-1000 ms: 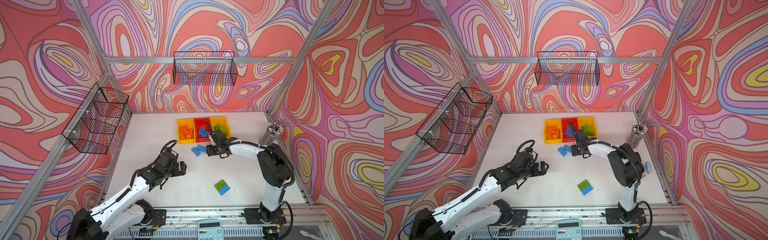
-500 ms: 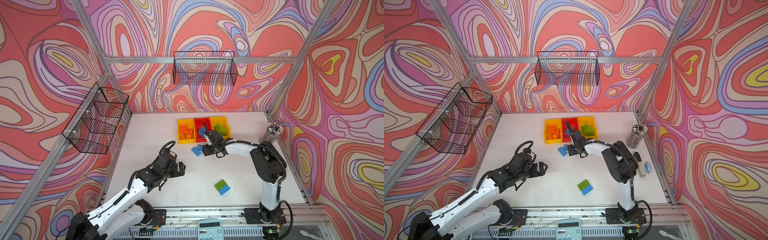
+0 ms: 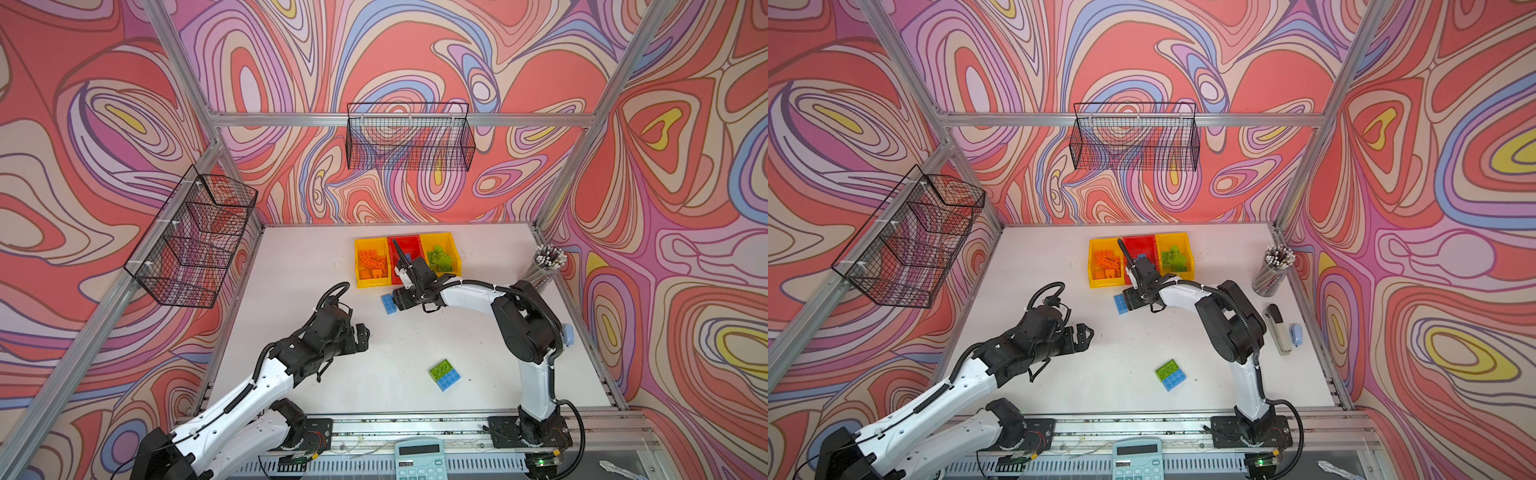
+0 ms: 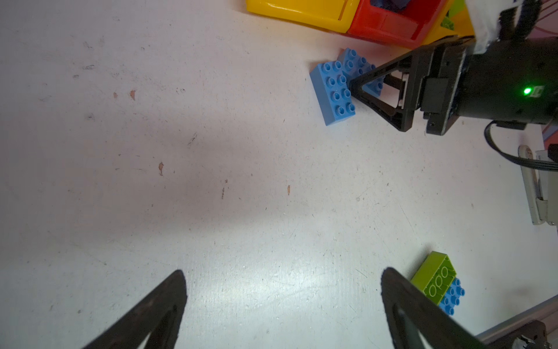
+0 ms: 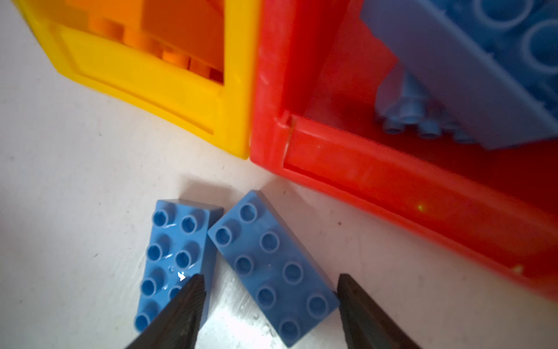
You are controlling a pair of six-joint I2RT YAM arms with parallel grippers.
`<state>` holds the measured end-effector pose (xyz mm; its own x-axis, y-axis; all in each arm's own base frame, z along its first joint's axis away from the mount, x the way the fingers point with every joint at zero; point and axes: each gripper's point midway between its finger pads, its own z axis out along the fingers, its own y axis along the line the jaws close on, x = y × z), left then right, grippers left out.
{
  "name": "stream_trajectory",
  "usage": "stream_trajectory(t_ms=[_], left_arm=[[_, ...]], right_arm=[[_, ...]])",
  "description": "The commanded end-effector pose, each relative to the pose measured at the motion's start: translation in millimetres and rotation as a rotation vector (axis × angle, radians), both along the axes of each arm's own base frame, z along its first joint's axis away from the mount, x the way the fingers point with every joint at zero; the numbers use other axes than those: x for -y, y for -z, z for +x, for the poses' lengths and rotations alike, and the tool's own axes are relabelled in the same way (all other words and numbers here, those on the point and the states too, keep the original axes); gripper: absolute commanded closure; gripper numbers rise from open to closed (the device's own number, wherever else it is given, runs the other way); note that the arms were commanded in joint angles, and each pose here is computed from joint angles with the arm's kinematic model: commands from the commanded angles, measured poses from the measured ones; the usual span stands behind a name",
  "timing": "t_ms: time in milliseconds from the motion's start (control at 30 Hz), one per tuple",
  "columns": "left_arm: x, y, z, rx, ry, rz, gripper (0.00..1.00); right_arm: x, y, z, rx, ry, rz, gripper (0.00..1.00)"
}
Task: Sort the legos into containers by color
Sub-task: Pick up the lego from the center of the table.
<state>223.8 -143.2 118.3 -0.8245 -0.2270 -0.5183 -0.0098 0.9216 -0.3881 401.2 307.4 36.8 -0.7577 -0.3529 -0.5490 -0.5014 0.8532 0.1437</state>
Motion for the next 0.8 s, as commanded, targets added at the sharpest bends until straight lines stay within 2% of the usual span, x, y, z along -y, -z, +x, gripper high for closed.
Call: stream_trajectory(t_ms=[0,100,167,333,433,500,633,767], left_arm=[[-12,7,-6,-0.023,-0.033,0.033,0.00],[-12,6,-5,-0.017,-0.032,0.031,0.00],[-12,7,-6,-0.018,-0.031,0.030,0.00],[-12,8,-7,-0.019,-0.030,0.030,0.00],[-14,9,-8,-0.015,-0.032,0.035,0.00],[-16,8,-8,-0.011,-0.034,0.039,0.00],[-20,6,-9,-0.006,-0.046,0.054,0.00],[-23,3,-8,0.012,-0.058,0.056,0.00]], right_arm=[[-5,3,-1,-0.004,-0.031,-0.008,0.35],[-6,5,-5,-0.017,-0.037,-0.006,0.49],[-7,5,-8,-0.024,-0.048,-0.002,0.51],[-10,0,-13,-0.017,-0.069,-0.010,0.51],[-9,0,-7,0.003,-0.060,-0.047,0.40],[-8,2,-1,0.011,-0.052,-0.071,0.37],[-12,7,7,0.005,-0.050,-0.086,0.37],[-15,13,6,-0.013,-0.056,-0.085,0.42]])
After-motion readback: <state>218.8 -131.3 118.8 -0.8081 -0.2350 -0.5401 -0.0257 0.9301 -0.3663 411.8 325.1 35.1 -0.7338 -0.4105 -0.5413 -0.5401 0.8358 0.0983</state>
